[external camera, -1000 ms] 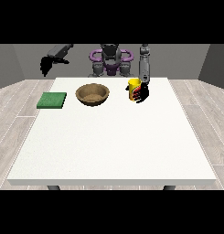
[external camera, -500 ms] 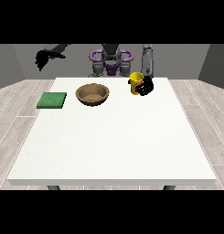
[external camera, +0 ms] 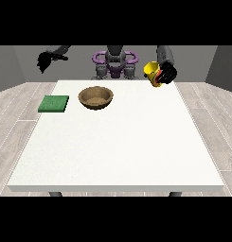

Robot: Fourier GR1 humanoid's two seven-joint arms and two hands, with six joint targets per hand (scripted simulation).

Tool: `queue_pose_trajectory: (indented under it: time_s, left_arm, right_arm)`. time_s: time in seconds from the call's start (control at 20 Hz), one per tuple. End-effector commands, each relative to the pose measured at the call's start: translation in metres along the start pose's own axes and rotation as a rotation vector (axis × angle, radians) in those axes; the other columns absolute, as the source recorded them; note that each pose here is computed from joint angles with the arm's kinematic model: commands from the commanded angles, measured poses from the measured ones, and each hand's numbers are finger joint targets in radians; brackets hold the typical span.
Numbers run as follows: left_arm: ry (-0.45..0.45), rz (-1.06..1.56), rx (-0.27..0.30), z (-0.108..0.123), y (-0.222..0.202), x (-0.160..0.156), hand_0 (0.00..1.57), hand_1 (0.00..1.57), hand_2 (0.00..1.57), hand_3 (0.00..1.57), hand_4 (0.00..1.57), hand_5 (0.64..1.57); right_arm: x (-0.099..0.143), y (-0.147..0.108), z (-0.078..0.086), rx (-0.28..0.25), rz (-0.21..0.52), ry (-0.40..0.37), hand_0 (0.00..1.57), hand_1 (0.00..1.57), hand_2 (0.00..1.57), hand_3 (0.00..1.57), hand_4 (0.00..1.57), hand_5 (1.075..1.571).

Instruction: Pick the cup and pour the ball into the bowl, then pick the bowl and place it on the pad

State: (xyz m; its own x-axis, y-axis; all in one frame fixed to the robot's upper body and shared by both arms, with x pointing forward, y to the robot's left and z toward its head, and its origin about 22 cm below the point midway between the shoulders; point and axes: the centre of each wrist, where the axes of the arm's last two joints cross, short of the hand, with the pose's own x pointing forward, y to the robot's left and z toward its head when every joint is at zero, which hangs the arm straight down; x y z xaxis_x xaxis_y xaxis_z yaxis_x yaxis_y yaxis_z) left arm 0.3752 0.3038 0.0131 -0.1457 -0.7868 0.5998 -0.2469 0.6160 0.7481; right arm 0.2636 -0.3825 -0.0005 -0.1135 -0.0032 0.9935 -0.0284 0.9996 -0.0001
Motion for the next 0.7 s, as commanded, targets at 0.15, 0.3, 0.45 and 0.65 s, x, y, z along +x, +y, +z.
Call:
queue_pose_trajectory:
  time_s: [0.15,0.3,0.45,0.65]
  left_arm:
    - [-0.003,-0.120,0.020,-0.031,-0.009,0.047,1.47,1.47,1.57,1.57,1.57,1.278]
    - [-0.016,-0.216,0.016,-0.037,-0.022,0.073,1.49,1.49,1.57,1.57,1.53,1.287]
    - [-0.032,-0.338,0.008,-0.036,-0.037,0.086,1.50,1.50,1.57,1.57,1.51,1.244]
    - [-0.118,-0.544,-0.011,-0.047,-0.047,0.119,1.56,1.56,1.57,1.57,1.57,1.207]
  right_arm:
    - [0.007,0.006,-0.017,0.047,-0.004,-0.031,0.00,0.00,0.00,0.00,0.00,1.568]
    - [-0.010,-0.005,-0.001,0.020,-0.013,-0.003,0.00,0.00,0.00,0.00,0.00,1.569]
    - [-0.005,-0.021,0.001,0.035,-0.018,0.008,0.00,0.00,0.00,0.00,0.00,1.570]
    - [-0.009,-0.018,-0.004,0.022,-0.028,0.015,0.00,0.00,0.00,0.00,0.00,1.570]
